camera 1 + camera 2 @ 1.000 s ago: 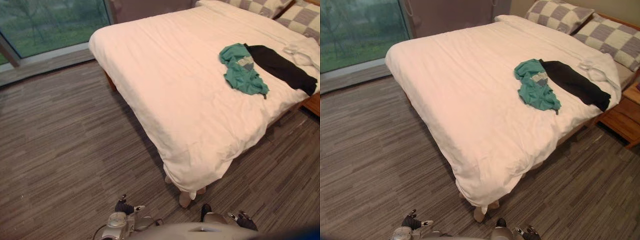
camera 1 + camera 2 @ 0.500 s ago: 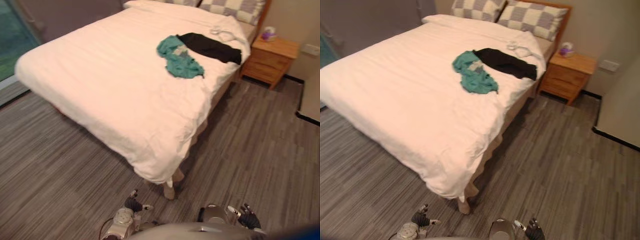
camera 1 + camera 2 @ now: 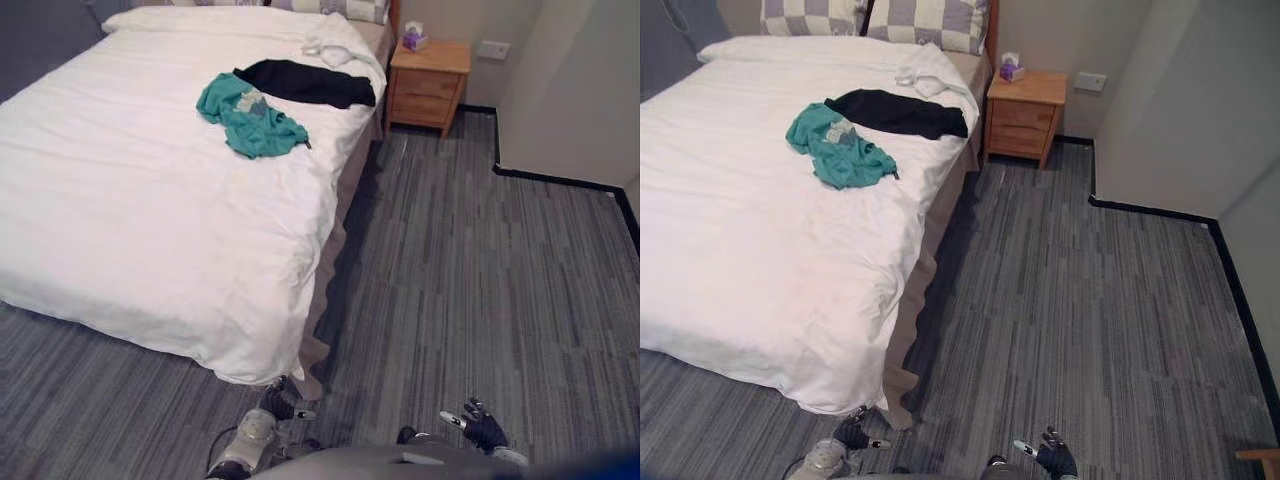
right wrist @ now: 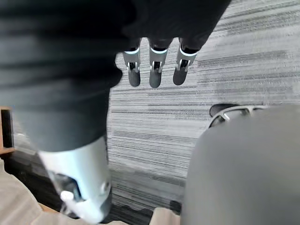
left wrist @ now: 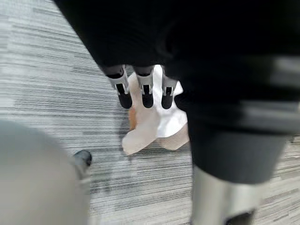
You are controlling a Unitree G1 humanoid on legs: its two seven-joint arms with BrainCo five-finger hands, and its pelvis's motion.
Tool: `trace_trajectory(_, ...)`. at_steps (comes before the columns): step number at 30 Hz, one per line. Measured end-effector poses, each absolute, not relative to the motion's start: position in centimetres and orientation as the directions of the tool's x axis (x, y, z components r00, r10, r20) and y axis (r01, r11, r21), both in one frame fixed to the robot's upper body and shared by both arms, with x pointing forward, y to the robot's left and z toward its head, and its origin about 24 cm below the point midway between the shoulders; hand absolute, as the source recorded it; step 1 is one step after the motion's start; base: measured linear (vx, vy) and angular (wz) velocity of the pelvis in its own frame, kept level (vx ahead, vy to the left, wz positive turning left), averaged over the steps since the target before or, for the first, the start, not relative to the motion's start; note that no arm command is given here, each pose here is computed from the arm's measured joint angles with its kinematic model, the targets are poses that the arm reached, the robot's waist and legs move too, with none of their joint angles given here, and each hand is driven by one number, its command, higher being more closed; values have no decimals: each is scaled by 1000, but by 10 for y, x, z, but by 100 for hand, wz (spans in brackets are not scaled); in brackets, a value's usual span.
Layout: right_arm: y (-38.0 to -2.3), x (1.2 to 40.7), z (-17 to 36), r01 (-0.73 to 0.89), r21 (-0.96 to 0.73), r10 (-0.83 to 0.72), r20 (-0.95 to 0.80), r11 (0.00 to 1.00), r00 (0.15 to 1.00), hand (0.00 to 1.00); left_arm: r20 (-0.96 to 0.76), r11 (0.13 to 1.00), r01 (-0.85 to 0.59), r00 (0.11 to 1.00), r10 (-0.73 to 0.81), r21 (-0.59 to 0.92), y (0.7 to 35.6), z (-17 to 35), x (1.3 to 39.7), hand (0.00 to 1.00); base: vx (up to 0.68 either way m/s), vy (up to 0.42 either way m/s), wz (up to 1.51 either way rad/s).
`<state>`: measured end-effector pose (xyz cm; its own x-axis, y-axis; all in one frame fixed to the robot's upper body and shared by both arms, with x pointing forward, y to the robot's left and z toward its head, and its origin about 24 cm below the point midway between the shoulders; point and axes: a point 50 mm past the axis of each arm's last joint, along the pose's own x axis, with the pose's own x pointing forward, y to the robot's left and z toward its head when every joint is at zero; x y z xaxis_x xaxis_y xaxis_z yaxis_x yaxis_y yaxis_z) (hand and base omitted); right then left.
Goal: Tidy the bed and pick cloth on bed and put in laundry
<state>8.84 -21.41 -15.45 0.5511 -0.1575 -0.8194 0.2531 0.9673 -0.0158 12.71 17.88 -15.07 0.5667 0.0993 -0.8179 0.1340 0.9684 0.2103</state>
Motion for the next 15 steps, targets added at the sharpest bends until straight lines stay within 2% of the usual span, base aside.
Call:
trace_trajectory(3, -222, 102, -153, 236, -41, -163, -834, 971, 526, 0, -792, 985, 71, 605, 83, 158, 171, -149, 126, 0, -115, -20, -105)
trace_trajectory(6, -222, 104, -153, 281, -28, -176, -839, 959, 516, 0, -797, 990, 53, 600, 75, 133, 169, -151, 123, 0, -22, 115, -76)
trace_trajectory(12, -218, 55, -165, 427, -41, -212, -908, 903, 361, 0, -828, 991, 70, 557, 57, 116, 174, -154, 118, 0, 100, 82, -9)
trace_trajectory(13, -220, 50, -166, 449, -47, -221, -912, 893, 345, 0, -834, 991, 69, 548, 59, 116, 174, -155, 117, 0, 130, 64, 1)
trace_trajectory(14, -207, 45, -170, 484, -23, -196, -930, 875, 310, 0, -890, 991, 21, 443, 112, 136, 180, -161, 105, 0, 98, 51, 0)
trace_trajectory(15, -207, 45, -170, 484, -23, -196, -930, 875, 310, 0, -890, 991, 21, 443, 112, 136, 180, -161, 105, 0, 0, 0, 0)
